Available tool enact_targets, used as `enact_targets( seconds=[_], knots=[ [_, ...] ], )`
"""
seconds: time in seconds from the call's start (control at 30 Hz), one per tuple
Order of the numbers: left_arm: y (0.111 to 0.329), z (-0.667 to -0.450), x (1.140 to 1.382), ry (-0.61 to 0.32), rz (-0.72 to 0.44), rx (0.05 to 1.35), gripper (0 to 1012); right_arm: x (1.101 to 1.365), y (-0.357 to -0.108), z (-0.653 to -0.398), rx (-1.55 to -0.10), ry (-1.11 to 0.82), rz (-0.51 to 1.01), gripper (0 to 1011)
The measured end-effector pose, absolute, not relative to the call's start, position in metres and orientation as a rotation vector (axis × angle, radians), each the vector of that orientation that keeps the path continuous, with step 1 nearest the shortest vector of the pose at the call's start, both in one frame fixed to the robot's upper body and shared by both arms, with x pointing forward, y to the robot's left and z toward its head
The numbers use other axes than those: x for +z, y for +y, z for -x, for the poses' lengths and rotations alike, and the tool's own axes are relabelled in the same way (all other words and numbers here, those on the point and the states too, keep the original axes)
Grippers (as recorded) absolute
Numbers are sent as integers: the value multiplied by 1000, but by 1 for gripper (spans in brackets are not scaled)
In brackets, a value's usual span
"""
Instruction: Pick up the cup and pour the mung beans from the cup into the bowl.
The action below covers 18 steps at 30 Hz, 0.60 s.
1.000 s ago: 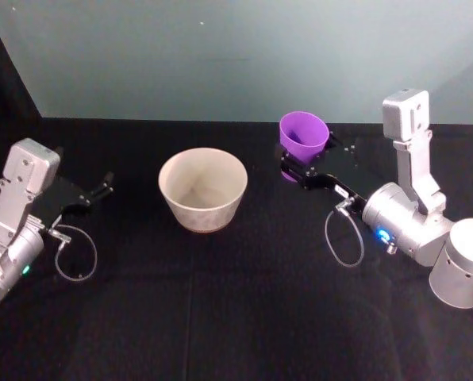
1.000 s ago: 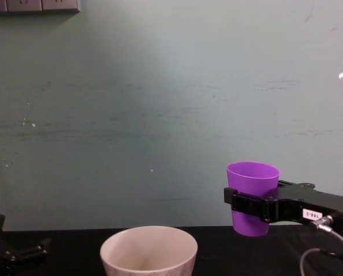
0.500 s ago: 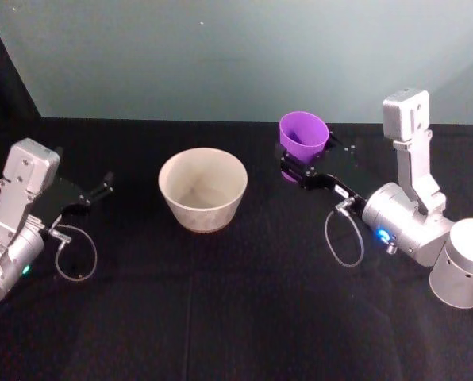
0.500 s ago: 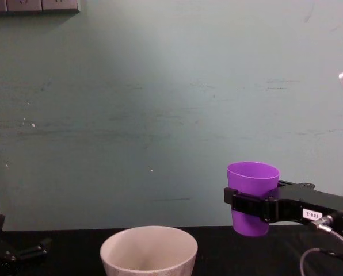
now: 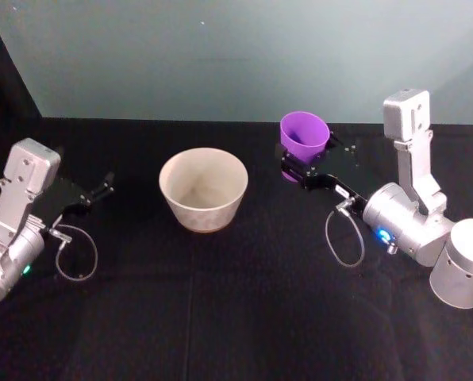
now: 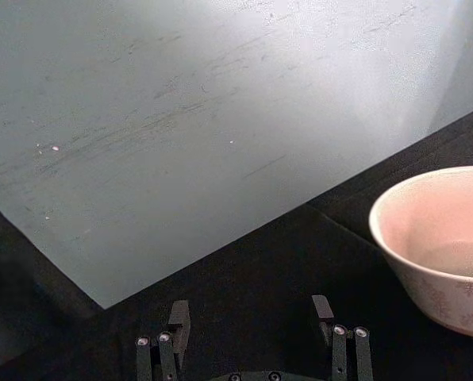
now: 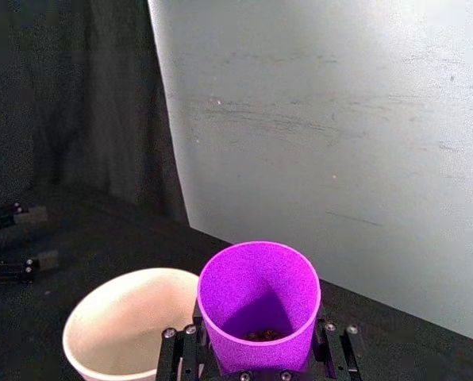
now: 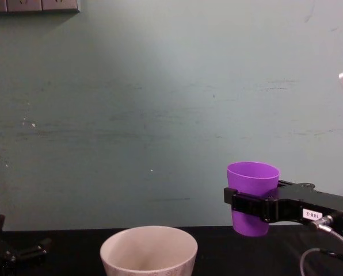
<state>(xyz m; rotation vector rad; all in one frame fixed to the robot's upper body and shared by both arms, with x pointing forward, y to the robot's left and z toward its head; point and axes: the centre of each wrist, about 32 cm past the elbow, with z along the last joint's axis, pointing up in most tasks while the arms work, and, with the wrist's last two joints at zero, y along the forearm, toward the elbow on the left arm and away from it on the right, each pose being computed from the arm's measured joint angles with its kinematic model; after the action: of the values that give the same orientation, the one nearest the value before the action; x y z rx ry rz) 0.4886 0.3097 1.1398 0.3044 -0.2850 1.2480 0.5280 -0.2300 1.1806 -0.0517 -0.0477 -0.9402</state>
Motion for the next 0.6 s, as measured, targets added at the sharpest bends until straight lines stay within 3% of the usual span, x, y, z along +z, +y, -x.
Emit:
enact_targets(
  seconds=[0.6],
  knots=[
    [310,-489,1140,-285,-304,1248,1000,1181,-230,-528,-940,-48,52,716]
  ],
)
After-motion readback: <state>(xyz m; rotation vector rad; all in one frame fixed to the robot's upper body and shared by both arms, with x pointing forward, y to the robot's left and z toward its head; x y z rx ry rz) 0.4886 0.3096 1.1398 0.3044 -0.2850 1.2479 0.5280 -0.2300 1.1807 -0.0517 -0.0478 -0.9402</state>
